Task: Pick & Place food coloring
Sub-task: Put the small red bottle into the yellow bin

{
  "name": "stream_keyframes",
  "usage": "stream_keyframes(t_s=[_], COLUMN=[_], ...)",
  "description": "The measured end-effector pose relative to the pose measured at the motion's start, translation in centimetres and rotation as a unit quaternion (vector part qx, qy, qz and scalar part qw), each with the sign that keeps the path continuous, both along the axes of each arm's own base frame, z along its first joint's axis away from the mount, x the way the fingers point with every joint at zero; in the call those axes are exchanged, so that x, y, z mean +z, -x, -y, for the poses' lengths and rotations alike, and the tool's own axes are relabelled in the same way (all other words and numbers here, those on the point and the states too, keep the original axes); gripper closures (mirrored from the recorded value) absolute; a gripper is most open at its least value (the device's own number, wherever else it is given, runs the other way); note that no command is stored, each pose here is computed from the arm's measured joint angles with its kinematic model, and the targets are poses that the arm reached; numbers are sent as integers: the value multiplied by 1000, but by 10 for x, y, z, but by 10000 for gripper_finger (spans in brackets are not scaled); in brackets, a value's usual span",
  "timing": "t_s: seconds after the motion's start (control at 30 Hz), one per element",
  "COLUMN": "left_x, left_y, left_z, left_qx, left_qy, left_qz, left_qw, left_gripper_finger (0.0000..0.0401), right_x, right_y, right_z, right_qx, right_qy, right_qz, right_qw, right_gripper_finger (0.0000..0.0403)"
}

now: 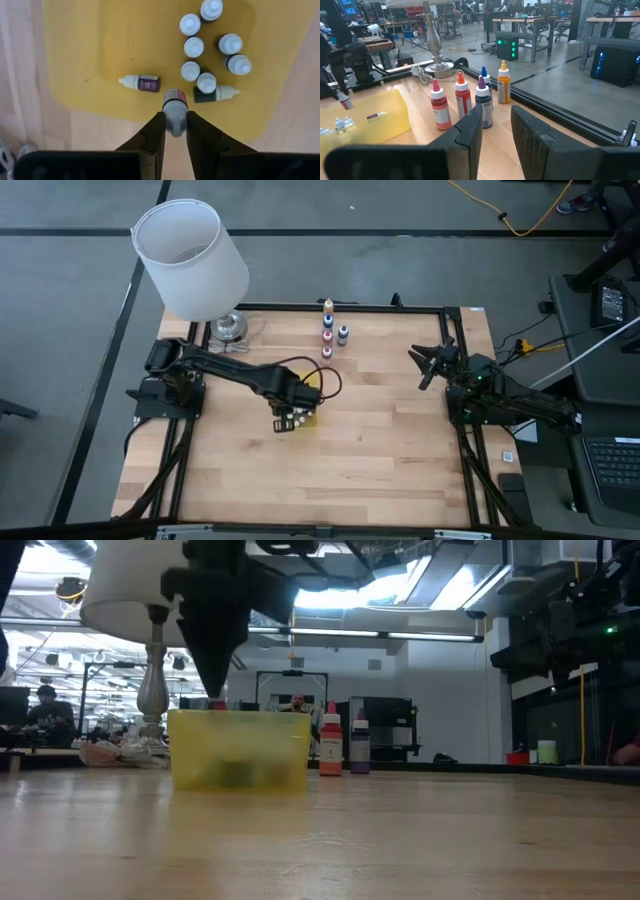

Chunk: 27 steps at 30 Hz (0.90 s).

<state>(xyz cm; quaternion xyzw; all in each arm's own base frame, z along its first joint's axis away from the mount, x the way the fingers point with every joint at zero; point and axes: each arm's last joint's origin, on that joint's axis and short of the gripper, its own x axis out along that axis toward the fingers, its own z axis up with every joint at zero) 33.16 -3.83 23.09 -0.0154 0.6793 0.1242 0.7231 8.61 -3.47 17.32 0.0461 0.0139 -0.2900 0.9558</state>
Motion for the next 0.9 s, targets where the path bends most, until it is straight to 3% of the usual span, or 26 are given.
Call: stream_keyframes(t_s=[0.57, 0.9], left_x=[-44, -51], left_y=[-5, -4], left_z=[-2, -1], left_qx=[7, 6], left_qy=[16, 22], left_qz=[-16, -11], left_qw=[1000, 1000], left_gripper_finger=[338, 328], right_x=[0, 0], right_y=[0, 0], right_z=[0, 0], right_qx=[0, 0], right_qy=[0, 0], right_qz=[0, 0], right_qw=[1000, 1000], right_gripper_finger=[297, 297])
